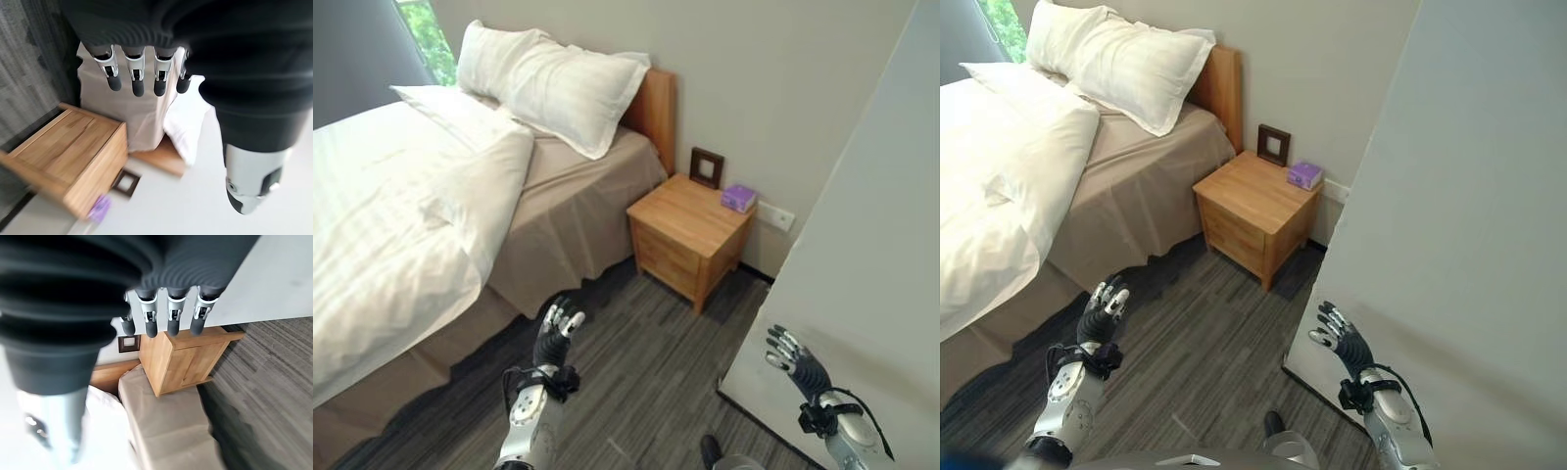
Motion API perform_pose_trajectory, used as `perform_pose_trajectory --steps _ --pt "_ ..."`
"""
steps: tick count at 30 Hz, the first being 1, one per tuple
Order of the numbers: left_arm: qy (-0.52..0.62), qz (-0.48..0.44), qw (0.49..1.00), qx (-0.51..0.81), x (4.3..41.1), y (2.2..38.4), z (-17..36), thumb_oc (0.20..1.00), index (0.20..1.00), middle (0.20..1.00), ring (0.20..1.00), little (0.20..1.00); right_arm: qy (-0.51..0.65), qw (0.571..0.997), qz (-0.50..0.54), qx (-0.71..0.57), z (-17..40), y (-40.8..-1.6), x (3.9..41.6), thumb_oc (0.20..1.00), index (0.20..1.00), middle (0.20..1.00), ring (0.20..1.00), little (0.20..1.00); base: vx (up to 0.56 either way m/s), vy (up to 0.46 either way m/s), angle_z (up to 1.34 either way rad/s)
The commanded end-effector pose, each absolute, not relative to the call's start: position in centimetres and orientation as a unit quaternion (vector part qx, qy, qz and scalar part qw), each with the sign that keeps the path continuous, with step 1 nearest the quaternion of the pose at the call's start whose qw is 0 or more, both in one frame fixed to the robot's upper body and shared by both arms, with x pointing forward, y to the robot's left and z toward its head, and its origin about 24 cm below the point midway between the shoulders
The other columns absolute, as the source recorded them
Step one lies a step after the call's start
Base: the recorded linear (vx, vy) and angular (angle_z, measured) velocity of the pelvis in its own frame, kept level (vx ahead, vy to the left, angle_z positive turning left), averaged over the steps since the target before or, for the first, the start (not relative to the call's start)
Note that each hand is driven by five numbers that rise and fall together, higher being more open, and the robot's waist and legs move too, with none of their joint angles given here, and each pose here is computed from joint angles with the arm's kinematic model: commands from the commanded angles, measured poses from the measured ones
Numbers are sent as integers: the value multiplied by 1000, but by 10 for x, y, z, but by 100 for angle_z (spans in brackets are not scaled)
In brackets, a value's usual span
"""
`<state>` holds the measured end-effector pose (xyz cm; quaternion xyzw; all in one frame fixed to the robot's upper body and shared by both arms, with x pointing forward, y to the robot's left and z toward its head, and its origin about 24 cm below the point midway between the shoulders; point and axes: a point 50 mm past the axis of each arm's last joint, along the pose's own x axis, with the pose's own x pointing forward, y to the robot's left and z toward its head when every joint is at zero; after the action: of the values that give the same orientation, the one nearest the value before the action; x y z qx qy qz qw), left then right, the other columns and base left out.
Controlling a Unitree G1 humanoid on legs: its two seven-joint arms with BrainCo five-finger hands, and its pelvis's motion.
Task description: Making the bed.
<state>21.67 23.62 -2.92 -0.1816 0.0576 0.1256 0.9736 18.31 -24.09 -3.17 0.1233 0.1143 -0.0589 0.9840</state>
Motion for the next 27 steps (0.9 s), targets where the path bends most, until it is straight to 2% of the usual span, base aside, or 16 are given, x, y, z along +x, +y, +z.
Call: perform_pose_trajectory --steps 1,10,18,27 --pt "-14 158 963 -217 222 252 -8 1000 1000 1000 1000 1000 2 983 -98 156 3 -256 200 1000 1000 1000 1000 1000 58 -2 -7" --pt "-41 171 967 -186 225 270 6 1000 1000 1000 1000 1000 22 995 5 101 7 -231 213 1000 1000 1000 1000 1000 35 25 9" --pt "-24 186 968 -167 219 279 0 1000 1000 1000 1000 1000 7 994 45 103 12 -214 219 1000 1000 1000 1000 1000 49 143 28" --pt "-24 150 972 -178 235 263 -1 1000 1000 1000 1000 1000 35 994 39 99 2 -222 206 1000 1000 1000 1000 1000 327 -26 32"
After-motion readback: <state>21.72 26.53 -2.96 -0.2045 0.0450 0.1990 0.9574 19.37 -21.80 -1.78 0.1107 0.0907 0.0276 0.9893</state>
